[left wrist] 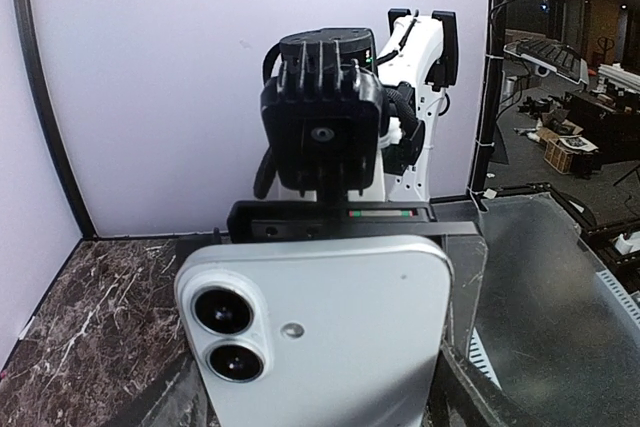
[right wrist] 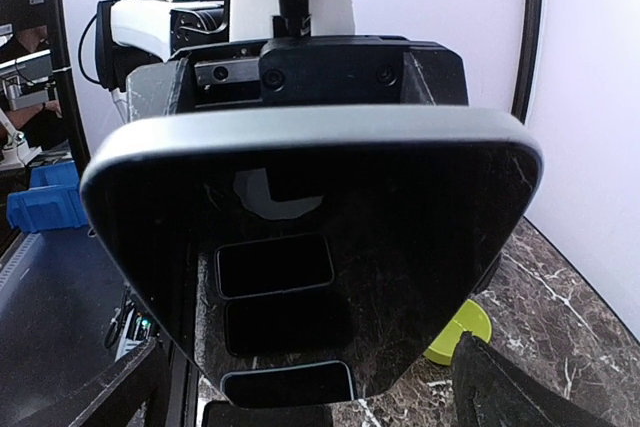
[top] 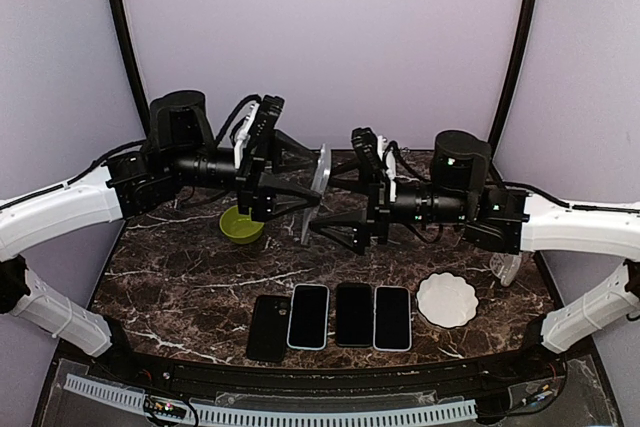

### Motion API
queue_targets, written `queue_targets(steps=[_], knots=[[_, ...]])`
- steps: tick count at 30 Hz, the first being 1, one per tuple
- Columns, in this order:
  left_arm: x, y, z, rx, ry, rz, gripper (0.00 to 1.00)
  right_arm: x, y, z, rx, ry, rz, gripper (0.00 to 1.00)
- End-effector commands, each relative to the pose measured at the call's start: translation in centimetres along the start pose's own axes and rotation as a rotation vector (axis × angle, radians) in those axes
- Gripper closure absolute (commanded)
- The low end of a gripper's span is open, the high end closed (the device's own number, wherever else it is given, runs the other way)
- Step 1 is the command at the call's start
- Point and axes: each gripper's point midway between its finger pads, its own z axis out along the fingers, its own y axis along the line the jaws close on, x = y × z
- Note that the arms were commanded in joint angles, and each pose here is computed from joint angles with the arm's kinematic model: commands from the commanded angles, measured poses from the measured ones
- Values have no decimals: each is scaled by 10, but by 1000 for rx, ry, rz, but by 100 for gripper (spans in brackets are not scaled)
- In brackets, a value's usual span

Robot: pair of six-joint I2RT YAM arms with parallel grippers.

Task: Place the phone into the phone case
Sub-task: Pass from the left arm to the right

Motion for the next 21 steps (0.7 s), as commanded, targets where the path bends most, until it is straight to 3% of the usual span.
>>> queue_targets(steps=[1, 6, 9, 19, 20, 21], knots=[[-26, -15, -6, 43, -90, 54, 63, -32, -3, 3, -1, -93, -37, 2], [-25, -17, -5, 53, -93, 52, 63, -29, -4, 10, -16, -83, -40, 2], [-26, -18, -5, 55, -96, 53, 63, -30, 0, 12, -48, -86, -41, 8], [-21, -14, -7, 19, -85, 45, 62, -35, 9, 9, -93, -95, -10, 73], [-21, -12, -7, 9, -83, 43, 59, -35, 7, 8, -85, -93, 1, 76], [-22, -12, -8, -1, -85, 40, 46, -34, 6, 8, -76, -89, 13, 77]])
